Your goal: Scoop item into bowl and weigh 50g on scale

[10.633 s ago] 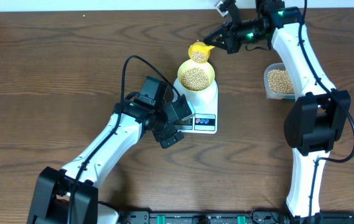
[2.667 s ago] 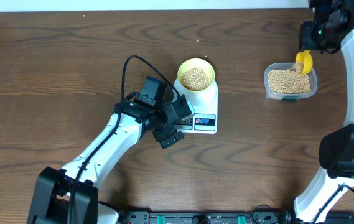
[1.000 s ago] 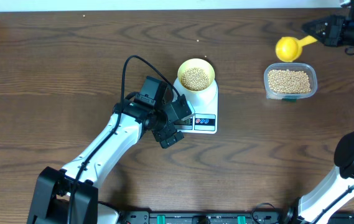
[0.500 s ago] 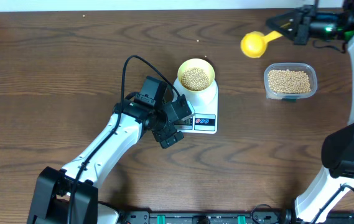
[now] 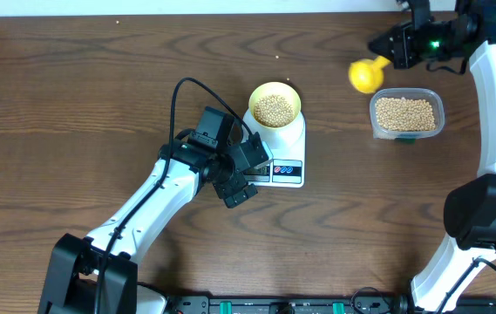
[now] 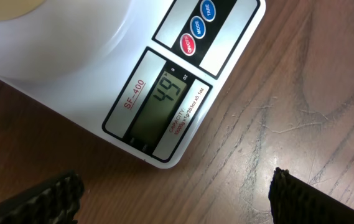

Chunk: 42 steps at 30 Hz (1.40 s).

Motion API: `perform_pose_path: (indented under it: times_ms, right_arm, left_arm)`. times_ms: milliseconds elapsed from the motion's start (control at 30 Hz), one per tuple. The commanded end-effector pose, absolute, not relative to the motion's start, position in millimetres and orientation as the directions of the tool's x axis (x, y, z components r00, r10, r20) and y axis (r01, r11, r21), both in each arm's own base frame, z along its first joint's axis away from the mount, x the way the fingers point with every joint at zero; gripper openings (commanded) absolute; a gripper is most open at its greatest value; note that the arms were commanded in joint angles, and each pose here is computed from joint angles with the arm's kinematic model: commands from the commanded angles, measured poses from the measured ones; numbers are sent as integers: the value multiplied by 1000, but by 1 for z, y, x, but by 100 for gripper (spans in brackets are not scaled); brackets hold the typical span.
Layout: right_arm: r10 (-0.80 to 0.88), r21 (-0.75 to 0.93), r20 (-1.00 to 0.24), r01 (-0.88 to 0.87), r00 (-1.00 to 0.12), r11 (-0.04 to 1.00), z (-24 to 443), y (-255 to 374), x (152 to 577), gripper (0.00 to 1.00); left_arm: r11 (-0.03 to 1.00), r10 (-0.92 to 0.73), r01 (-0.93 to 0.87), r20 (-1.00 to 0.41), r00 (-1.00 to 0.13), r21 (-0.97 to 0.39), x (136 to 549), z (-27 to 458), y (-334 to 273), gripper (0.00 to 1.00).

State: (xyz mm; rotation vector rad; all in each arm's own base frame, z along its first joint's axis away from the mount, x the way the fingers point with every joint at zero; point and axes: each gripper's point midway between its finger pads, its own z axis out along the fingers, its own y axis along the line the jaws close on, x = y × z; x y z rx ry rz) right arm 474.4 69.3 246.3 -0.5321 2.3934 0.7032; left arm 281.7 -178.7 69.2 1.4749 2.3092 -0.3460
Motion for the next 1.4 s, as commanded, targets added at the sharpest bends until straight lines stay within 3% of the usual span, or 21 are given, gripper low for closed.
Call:
perform_pose_path:
  times_ms: [0, 167, 400, 667, 833, 1000, 1367]
  right_arm:
    - [-154, 169, -510, -274, -847, 947, 219, 13, 480, 2]
    - [-135, 155, -477, -234, -869, 960, 206, 8, 478, 2]
    - [-133, 121, -376, -190, -917, 974, 149, -3, 465, 1]
    - [-95, 128, -407, -160, -908, 979, 121, -3, 475, 1]
    - [-51, 153, -425, -128, -904, 980, 128, -4, 479, 1]
    - [14, 297, -478, -147, -878, 944, 157, 3, 488, 1]
    - [160, 371, -460, -26, -873, 928, 171, -40, 484, 1]
  left_arm:
    - [415, 820, 910, -435, -373, 3, 282, 69, -177, 98]
    - [415, 820, 910, -435, -373, 3, 282, 69, -177, 98]
    - [415, 820, 910, -435, -373, 3, 282, 69, -177, 98]
    - [415, 820, 910, -435, -373, 3, 282, 69, -177, 98]
    - [415, 820, 910, -435, -373, 3, 282, 69, -177, 98]
    - [415, 820, 910, -435, -373, 3, 282, 69, -177, 98]
    - [415, 820, 910, -435, -373, 3, 282, 69, -177, 98]
